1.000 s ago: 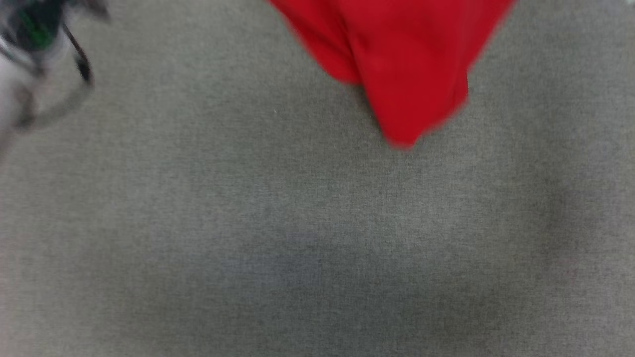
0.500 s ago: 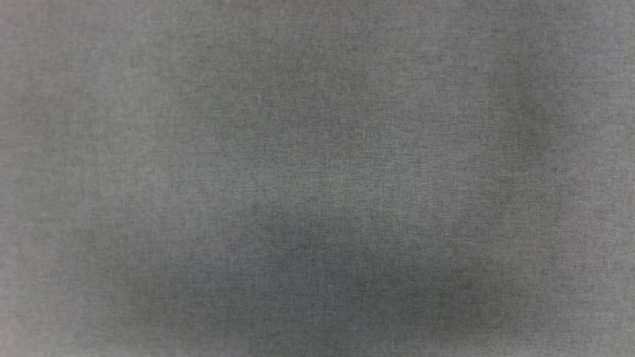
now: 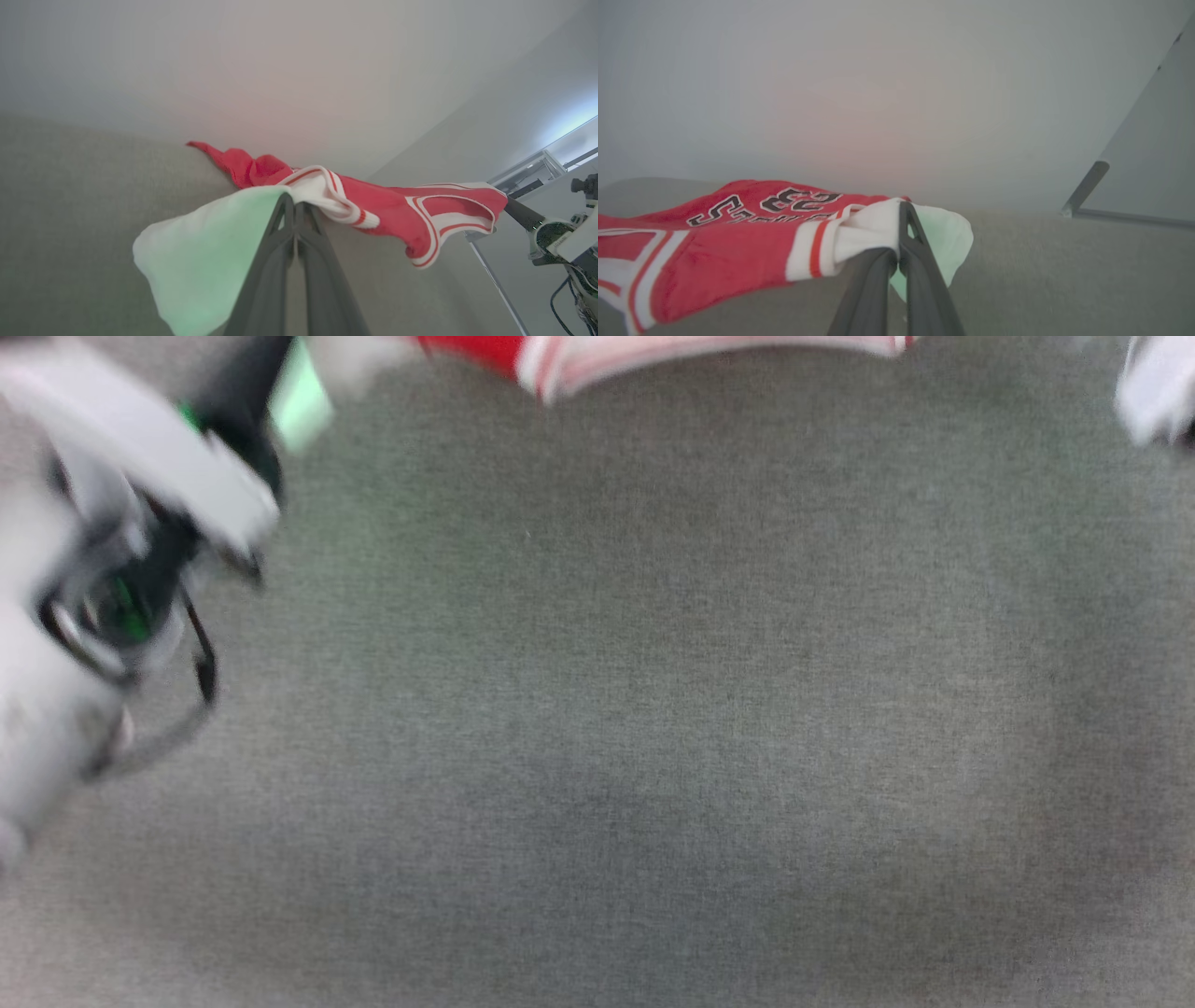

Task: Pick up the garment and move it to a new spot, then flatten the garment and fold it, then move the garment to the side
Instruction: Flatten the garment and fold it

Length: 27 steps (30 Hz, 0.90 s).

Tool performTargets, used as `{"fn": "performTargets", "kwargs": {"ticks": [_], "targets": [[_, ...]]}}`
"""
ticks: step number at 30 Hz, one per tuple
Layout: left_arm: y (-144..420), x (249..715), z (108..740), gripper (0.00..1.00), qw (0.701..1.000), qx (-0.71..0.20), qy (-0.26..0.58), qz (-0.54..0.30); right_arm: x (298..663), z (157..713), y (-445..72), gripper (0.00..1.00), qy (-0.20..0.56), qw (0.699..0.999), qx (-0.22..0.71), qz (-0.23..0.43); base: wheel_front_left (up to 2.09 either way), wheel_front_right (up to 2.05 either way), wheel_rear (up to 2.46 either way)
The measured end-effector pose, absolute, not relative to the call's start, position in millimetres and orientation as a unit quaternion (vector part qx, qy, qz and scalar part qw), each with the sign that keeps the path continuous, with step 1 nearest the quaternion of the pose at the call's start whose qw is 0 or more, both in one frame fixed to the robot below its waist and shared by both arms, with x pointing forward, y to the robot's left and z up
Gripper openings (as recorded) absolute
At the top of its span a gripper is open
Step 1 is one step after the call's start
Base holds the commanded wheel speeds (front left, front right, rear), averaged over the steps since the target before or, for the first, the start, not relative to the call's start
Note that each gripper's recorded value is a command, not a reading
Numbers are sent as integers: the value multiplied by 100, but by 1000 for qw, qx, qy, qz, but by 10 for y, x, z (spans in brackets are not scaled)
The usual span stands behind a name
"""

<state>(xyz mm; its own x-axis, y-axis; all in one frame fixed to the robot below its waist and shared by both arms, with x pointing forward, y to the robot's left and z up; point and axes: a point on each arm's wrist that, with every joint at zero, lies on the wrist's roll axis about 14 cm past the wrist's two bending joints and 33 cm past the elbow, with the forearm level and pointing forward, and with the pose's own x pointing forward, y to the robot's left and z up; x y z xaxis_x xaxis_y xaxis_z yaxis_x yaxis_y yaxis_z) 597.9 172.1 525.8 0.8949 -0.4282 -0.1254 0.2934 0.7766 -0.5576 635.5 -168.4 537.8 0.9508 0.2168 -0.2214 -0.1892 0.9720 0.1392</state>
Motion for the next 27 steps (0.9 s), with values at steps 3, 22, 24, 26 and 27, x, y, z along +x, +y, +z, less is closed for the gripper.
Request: {"fn": "performTargets", "kwargs": {"ticks": [3, 22, 24, 26, 27], "targets": [[1689, 5618, 4988, 0, 925, -277, 168, -198, 5979, 5117, -1679, 0, 161, 978, 67, 115, 0, 0, 0], [1808, 4099, 4536, 0, 899, -310, 253, -180, 4050, 4616, -1677, 0, 336, 929, 94, 126, 0, 0, 0], [1828, 4001, 4516, 0, 896, -315, 259, -176, 3911, 4569, -1708, 0, 353, 922, 97, 123, 0, 0, 0], [1809, 3869, 4473, 0, 890, -318, 273, -179, 3783, 4511, -1741, 0, 374, 914, 99, 120, 0, 0, 0], [1803, 3799, 4443, 0, 887, -320, 281, -179, 3720, 4485, -1749, 0, 383, 910, 103, 120, 0, 0, 0]]}}
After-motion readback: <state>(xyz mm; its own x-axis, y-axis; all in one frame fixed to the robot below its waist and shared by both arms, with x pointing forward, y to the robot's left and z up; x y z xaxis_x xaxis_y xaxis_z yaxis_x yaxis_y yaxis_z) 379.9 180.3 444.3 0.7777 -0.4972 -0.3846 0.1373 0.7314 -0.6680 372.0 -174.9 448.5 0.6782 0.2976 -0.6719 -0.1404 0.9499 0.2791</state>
